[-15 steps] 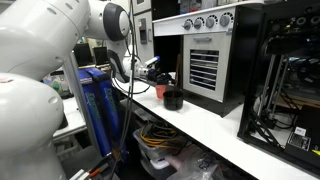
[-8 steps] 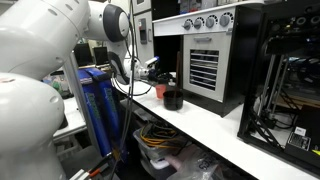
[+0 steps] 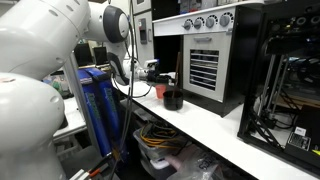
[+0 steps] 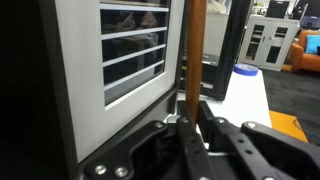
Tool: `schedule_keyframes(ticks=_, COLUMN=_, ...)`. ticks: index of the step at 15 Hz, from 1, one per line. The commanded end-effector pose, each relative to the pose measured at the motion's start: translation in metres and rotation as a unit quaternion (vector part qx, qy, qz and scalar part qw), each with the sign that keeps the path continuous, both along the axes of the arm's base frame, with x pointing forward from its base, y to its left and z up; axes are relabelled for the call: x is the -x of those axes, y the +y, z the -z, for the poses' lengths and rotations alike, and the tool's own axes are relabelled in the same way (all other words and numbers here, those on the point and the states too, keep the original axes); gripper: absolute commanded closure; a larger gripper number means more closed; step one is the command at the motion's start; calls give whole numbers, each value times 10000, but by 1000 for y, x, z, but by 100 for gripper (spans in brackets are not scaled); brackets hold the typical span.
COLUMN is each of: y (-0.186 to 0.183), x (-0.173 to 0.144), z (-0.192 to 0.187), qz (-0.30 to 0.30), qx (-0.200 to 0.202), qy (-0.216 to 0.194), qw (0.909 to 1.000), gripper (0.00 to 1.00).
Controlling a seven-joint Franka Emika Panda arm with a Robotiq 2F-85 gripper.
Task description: Move the wooden spoon to the right, use the wooden spoon to stir the contents in the black pot, remove the spoon from the pot and place it on the right side of the counter
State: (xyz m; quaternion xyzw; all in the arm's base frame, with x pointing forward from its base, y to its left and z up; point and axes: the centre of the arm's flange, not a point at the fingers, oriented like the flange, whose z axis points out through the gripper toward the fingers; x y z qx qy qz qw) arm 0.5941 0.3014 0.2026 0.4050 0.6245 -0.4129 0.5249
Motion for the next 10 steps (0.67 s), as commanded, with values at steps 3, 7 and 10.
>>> schedule_keyframes(ticks=3, y=3, x=-3, z=1, qz=32, qx=-177, qy=88, qw=9998, gripper=97)
schedule_keyframes(ticks=7, y=2, x=-4, z=1, qz=30, qx=-169, qy=-256, qw=9995, gripper=97)
schedule_keyframes(ticks=10, y=1, x=-4, z=2, qz=61, qx=-217, qy=-527, qw=9984, gripper=97)
